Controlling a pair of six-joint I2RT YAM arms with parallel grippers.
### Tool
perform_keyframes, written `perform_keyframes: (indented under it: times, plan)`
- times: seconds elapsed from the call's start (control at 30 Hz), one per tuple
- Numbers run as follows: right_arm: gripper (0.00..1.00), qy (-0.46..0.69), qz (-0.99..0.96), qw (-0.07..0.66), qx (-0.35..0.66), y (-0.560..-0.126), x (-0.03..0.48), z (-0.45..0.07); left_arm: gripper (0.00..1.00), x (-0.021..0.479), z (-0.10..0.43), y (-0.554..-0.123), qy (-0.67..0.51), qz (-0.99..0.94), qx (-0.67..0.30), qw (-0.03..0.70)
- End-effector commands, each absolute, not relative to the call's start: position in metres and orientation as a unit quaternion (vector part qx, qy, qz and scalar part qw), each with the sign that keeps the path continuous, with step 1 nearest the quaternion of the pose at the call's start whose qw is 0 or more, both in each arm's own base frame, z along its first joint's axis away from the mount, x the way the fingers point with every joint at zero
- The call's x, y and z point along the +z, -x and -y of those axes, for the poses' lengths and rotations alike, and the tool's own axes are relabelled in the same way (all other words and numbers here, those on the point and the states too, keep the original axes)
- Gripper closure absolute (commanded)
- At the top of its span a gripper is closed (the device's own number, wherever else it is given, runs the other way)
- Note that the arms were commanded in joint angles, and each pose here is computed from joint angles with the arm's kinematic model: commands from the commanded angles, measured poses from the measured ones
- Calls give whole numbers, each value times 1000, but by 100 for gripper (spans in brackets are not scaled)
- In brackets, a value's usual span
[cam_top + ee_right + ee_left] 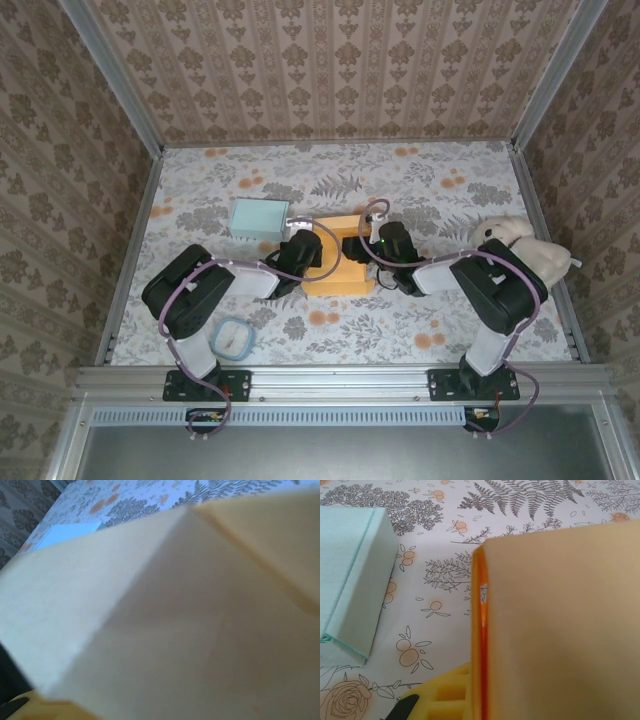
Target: Fold the paper box
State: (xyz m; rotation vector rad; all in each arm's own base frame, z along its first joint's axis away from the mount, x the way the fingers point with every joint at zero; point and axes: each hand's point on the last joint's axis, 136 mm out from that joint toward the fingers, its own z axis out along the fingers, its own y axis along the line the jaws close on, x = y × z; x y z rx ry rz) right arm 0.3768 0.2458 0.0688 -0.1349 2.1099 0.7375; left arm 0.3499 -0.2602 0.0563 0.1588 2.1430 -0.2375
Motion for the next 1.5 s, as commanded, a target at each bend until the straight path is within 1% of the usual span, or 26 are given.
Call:
perform_keyframes:
  times: [0.0,0.1,0.23,0.43,0.6,0.7,0.8,0.87,0.93,1.0,1.13,1.23,1.47]
  plan:
    - [46,65,-854,422,298,-377,55,-258,100,41,265,-340,-83,-890,-104,437]
    - [46,65,-852,426,297,-375,59,-256,100,42,264,-340,-84,-890,-102,437]
    - [46,73,-850,439,281,-364,78,-247,100,41,260,-340,-80,-891,-103,434]
    - [45,98,-864,447,209,-335,100,-226,100,44,257,-340,-83,-892,-116,428]
    - [45,81,-866,468,157,-311,121,-190,100,49,253,-339,-90,-892,-126,425]
    - [45,59,-865,486,104,-302,131,-158,100,52,248,-339,-89,-893,-137,420]
    - [44,38,-855,514,54,-296,140,-129,100,54,237,-340,-80,-894,-143,416]
    - [43,23,-848,528,39,-296,143,-115,100,55,232,-340,-75,-895,-150,414]
    - [43,15,-850,525,35,-299,139,-108,100,56,229,-340,-74,-894,-159,412]
    - [44,25,-855,515,45,-304,134,-113,100,57,227,-338,-79,-892,-171,411]
    - [45,86,-854,502,108,-309,129,-149,100,61,228,-334,-97,-886,-190,412]
    - [45,110,-846,502,141,-310,130,-165,100,61,230,-332,-105,-884,-196,413]
    - [46,136,-846,490,163,-316,123,-183,100,63,236,-328,-116,-879,-214,411]
